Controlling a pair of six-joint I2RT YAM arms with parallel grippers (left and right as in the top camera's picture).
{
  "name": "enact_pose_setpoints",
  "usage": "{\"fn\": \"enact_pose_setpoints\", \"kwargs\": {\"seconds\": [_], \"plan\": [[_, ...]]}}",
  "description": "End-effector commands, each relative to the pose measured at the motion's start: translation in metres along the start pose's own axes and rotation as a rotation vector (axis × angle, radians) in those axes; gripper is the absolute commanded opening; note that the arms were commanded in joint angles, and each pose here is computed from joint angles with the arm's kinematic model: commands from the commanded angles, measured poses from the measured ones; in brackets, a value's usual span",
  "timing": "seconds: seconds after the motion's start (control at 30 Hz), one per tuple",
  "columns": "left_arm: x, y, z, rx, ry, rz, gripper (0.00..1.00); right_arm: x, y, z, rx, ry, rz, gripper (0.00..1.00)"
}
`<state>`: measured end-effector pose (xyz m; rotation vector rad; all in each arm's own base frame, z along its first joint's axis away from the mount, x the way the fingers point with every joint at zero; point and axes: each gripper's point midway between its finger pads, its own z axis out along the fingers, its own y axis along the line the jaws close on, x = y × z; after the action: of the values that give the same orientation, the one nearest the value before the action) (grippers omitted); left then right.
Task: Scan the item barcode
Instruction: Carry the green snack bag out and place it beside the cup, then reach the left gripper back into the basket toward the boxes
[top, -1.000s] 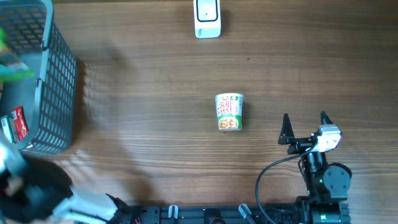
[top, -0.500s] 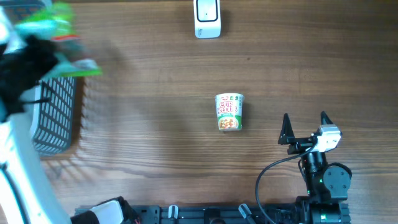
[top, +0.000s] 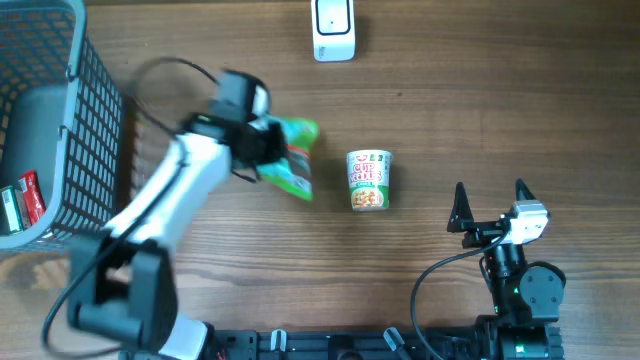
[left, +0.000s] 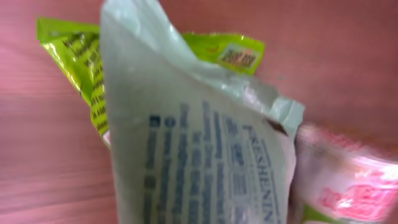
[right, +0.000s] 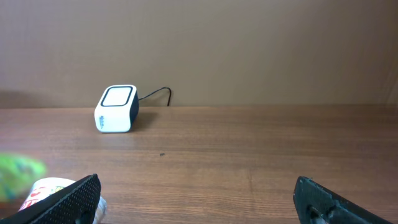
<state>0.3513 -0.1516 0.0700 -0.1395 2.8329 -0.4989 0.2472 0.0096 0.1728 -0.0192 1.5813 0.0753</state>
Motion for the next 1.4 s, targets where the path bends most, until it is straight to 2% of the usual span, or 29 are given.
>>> {"fn": "enact_pose_setpoints", "kwargs": {"seconds": [0.0,0.1,0.13,0.17,0.2,0.3,0.33,0.37,0.6,0.7,0.77,0.87,1.0,1.1,1.23,1.37], "plan": [[0.024,-0.014,0.036,0.013,0.051,-0.025,0.06,-0.002,-0.001,0.000,0.004,-0.008,-0.009,1.00],[0.031,-0.016,0.060,-0.012,0.064,-0.004,0.07,-0.002,-0.001,0.000,0.004,-0.008,-0.009,1.00],[0.031,-0.016,0.064,-0.011,0.065,-0.001,0.13,-0.002,-0.001,0.000,0.004,-0.008,-0.009,1.00],[0.030,-0.017,0.065,-0.008,0.061,0.000,0.28,-0.002,-0.001,0.000,0.004,-0.008,-0.009,1.00],[0.029,-0.017,0.065,-0.007,0.057,-0.001,0.49,-0.002,-0.001,0.000,0.004,-0.008,-0.009,1.00],[0.011,-0.020,0.050,0.010,0.013,-0.014,0.75,-0.002,-0.001,0.000,0.004,-0.008,-0.009,1.00],[0.004,-0.022,0.042,0.021,-0.006,-0.019,0.91,-0.002,-0.001,0.000,0.004,-0.008,-0.009,1.00],[-0.004,-0.024,0.033,0.032,-0.029,-0.024,1.00,-0.002,-0.001,0.000,0.004,-0.008,-0.009,1.00],[-0.033,-0.045,-0.026,0.121,-0.177,-0.001,1.00,-0.002,-0.001,0.000,0.004,-0.008,-0.009,1.00],[-0.043,-0.052,-0.057,0.144,-0.248,0.056,1.00,-0.002,-0.001,0.000,0.004,-0.008,-0.009,1.00],[-0.054,-0.048,-0.084,0.120,-0.288,0.060,0.99,-0.002,-0.001,0.000,0.004,-0.008,-0.009,1.00],[-0.082,-0.025,-0.149,0.005,-0.362,0.039,1.00,-0.002,-0.001,0.000,0.004,-0.008,-0.009,1.00],[-0.120,0.034,-0.261,-0.228,-0.551,-0.073,1.00,-0.002,-0.001,0.000,0.004,-0.008,-0.009,1.00],[-0.130,0.085,-0.325,-0.356,-0.680,-0.211,1.00,-0.002,-0.001,0.000,0.004,-0.008,-0.009,1.00],[-0.122,0.164,-0.363,-0.476,-0.738,-0.405,1.00,-0.002,-0.001,0.000,0.004,-0.008,-0.009,1.00],[-0.100,0.239,-0.368,-0.582,-0.681,-0.587,1.00,-0.002,-0.001,0.000,0.004,-0.008,-0.009,1.00]]}}
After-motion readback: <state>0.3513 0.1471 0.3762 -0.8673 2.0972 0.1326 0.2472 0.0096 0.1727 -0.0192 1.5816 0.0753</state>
